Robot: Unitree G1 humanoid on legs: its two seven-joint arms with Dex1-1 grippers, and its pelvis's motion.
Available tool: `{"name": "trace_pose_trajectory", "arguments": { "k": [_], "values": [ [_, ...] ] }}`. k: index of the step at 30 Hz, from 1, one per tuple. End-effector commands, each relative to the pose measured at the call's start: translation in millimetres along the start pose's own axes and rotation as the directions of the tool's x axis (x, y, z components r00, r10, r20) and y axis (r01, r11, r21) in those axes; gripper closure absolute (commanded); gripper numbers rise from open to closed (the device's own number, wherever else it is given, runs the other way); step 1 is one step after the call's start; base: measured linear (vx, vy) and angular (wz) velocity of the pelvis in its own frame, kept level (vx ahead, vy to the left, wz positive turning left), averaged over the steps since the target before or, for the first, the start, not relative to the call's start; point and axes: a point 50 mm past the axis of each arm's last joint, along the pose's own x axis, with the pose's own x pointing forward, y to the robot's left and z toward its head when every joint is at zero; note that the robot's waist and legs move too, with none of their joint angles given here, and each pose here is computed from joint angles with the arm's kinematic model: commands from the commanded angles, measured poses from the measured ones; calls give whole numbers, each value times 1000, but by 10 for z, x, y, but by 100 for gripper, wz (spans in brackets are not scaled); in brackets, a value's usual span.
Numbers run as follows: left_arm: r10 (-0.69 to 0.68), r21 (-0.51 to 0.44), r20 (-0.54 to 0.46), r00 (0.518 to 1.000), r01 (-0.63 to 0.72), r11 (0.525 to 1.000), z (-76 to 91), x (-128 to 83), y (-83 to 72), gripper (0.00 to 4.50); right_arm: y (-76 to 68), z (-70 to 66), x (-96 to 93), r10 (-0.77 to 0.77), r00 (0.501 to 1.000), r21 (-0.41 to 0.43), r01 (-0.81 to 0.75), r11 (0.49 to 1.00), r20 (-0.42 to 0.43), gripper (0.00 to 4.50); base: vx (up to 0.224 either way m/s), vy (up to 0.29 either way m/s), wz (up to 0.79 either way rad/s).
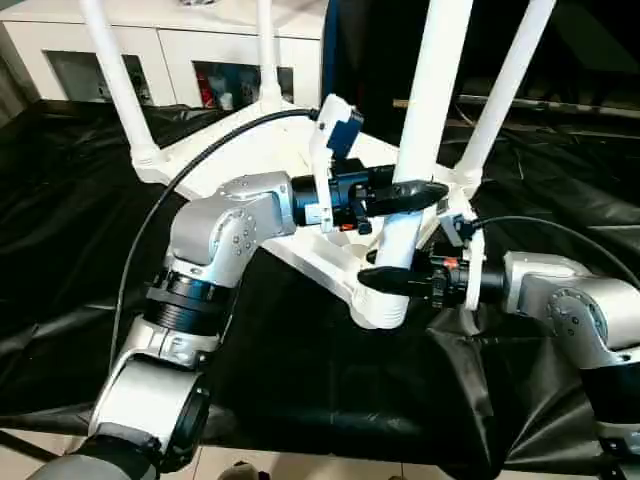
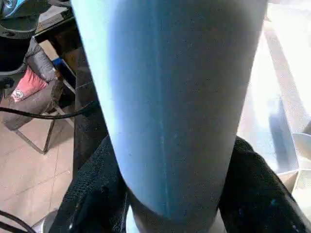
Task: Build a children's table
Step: Pick table leg
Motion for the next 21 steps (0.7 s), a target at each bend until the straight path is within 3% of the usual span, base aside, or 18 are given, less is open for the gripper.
{"name": "trace_pose_trajectory", "arguments": {
  "k": [1,2,5,7,9,11,12,14,16,18,19,20,21],
  "values": [
    [-18,24,6,1000,18,1000,46,20,-48,267,-5,43,-16,-2,1000,-15,2,1000,18,251,0,0,0],
    [0,25,9,1000,0,1000,46,19,-35,211,-6,44,-17,-4,1000,-16,4,1000,21,251,0,0,0],
    [19,-35,79,997,-16,999,96,21,-10,197,-39,64,-18,-45,997,-40,47,998,56,252,0,0,0],
    [30,-35,139,990,-26,999,134,8,5,161,-60,88,-20,-69,993,-36,72,997,95,256,0,0,0],
    [78,-34,260,963,-72,997,192,-12,50,153,-93,145,-27,-109,977,-13,114,993,181,258,0,0,0],
    [117,-136,441,890,-62,989,252,-65,86,139,-102,227,-33,-137,940,53,127,990,311,258,0,0,0],
    [118,-139,445,888,-62,988,253,-66,87,139,-102,228,-33,-138,939,54,127,990,314,258,0,0,0],
    [152,-268,600,785,19,963,247,-167,119,137,-105,280,-41,-189,871,128,147,981,453,258,0,0,0],
    [161,-275,602,782,13,961,223,-187,137,137,-121,281,-55,-220,853,140,173,975,473,258,0,0,0],
    [176,-231,520,836,-61,971,148,-197,182,137,-179,258,-96,-294,832,149,253,956,470,258,0,0,0],
    [195,-169,417,888,-135,976,66,-193,222,137,-224,232,-129,-342,820,150,308,939,459,258,0,0,0],
    [195,-169,417,888,-135,976,66,-193,222,137,-224,232,-129,-342,820,150,308,939,459,258,0,0,0],
    [251,85,98,963,-260,962,-194,-212,323,137,-312,155,-206,-436,804,128,423,897,403,258,0,0,0]
  ]
}}
